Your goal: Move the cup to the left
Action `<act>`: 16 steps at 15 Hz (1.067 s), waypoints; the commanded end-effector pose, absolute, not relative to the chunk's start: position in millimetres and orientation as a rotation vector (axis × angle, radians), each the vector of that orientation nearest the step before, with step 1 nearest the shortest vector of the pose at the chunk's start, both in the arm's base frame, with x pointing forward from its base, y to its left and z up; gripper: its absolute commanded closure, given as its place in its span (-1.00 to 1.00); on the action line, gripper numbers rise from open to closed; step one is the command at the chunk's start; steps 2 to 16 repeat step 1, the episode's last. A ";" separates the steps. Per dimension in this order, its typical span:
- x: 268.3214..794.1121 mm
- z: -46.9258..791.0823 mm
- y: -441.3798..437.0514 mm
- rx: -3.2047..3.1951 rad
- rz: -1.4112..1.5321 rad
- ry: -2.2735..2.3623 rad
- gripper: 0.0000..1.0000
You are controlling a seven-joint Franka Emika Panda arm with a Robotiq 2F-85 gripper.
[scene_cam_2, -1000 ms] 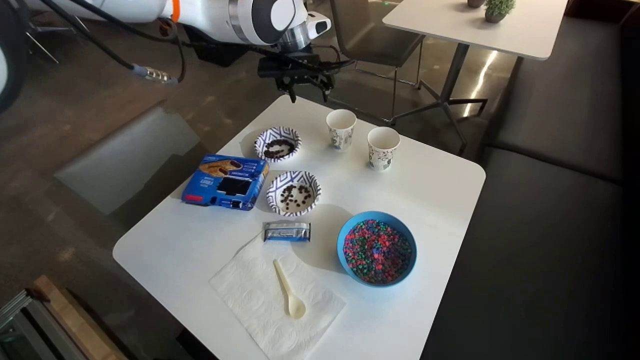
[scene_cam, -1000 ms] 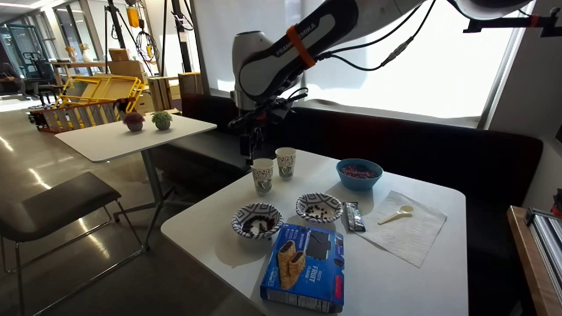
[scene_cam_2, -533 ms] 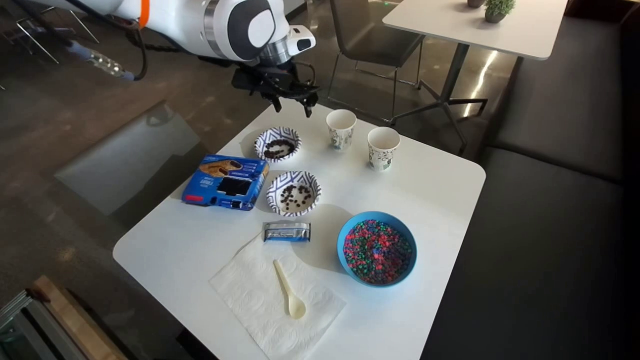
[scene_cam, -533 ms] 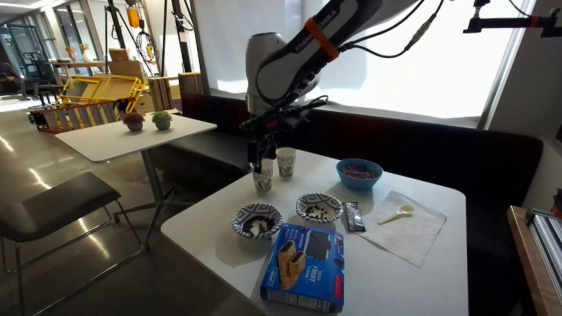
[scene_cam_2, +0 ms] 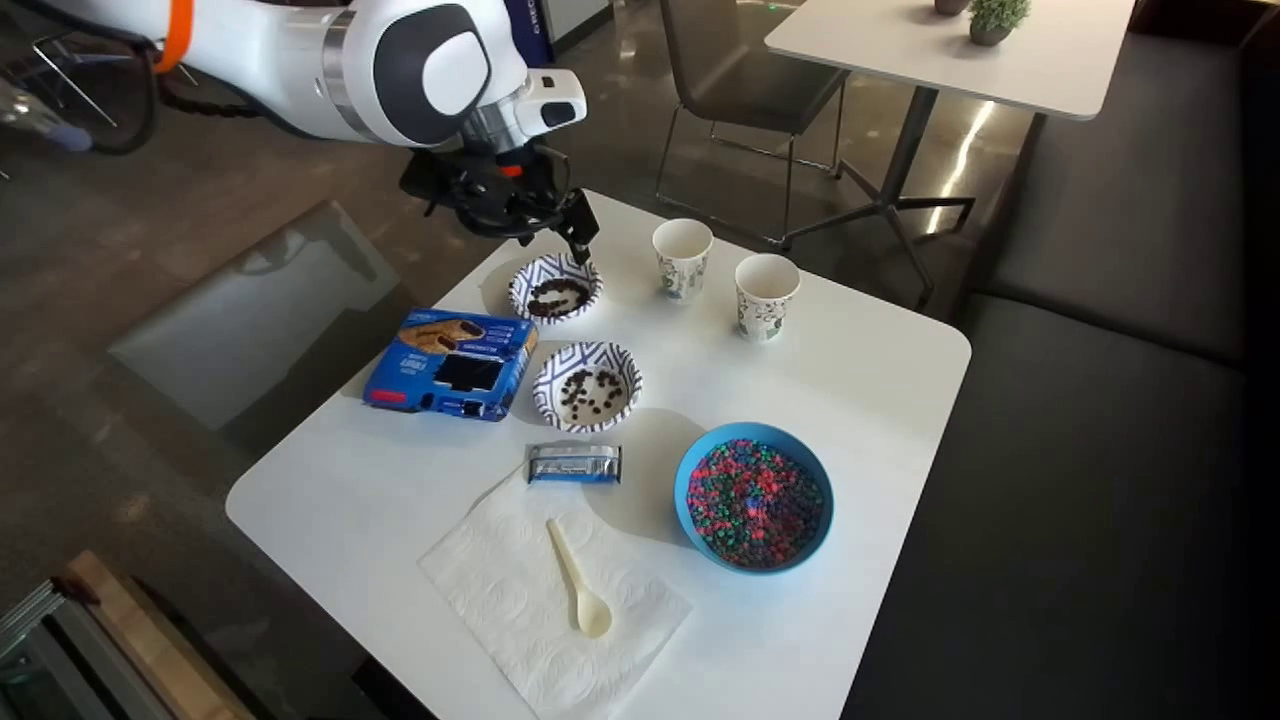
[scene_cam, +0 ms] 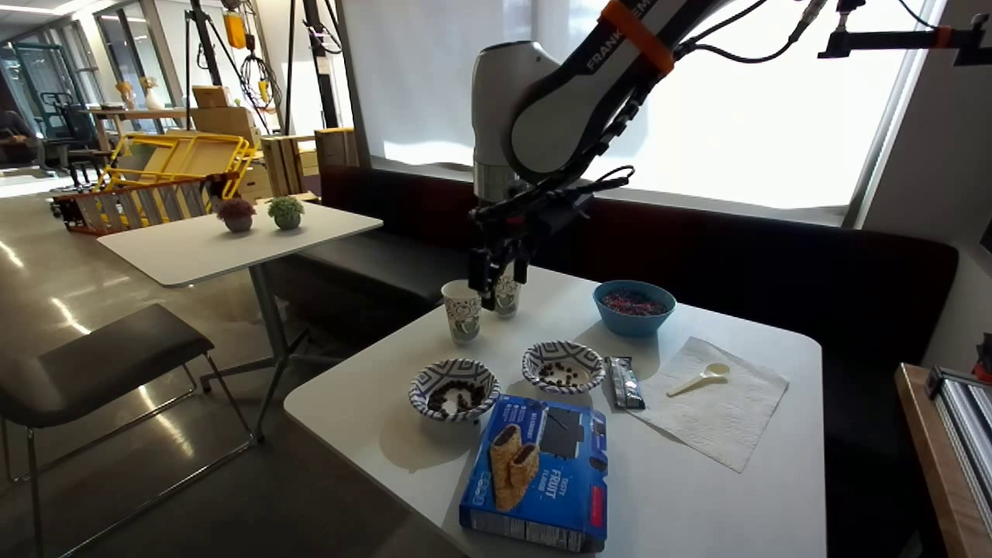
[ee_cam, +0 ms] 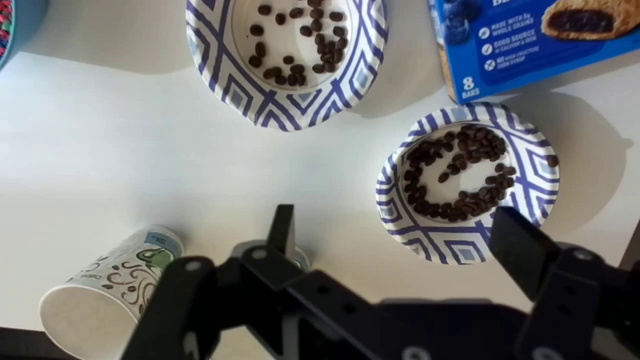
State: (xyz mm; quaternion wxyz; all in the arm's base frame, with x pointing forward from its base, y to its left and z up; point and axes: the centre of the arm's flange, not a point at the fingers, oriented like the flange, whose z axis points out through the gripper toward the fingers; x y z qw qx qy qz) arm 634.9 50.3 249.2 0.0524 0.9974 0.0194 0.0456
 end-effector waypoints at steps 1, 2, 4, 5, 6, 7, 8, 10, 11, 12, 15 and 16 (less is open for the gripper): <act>632.4 250.8 49.8 3.032 0.138 0.058 -1.00; 632.4 250.8 49.8 3.032 0.138 0.058 -1.00; 632.4 250.8 49.8 3.032 0.138 0.058 -1.00; 632.4 250.8 49.8 3.032 0.138 0.058 -1.00; 632.4 250.8 49.8 3.032 0.138 0.058 -1.00; 632.4 250.8 49.8 3.032 0.138 0.058 -1.00; 632.4 250.8 49.8 3.032 0.138 0.058 -1.00; 632.4 250.8 49.8 3.032 0.138 0.058 -1.00; 632.4 250.8 49.8 3.032 0.138 0.058 -1.00; 632.4 250.8 49.8 3.032 0.138 0.058 -1.00; 632.4 250.8 49.8 3.032 0.138 0.058 -1.00; 632.4 250.8 49.8 3.032 0.138 0.058 -1.00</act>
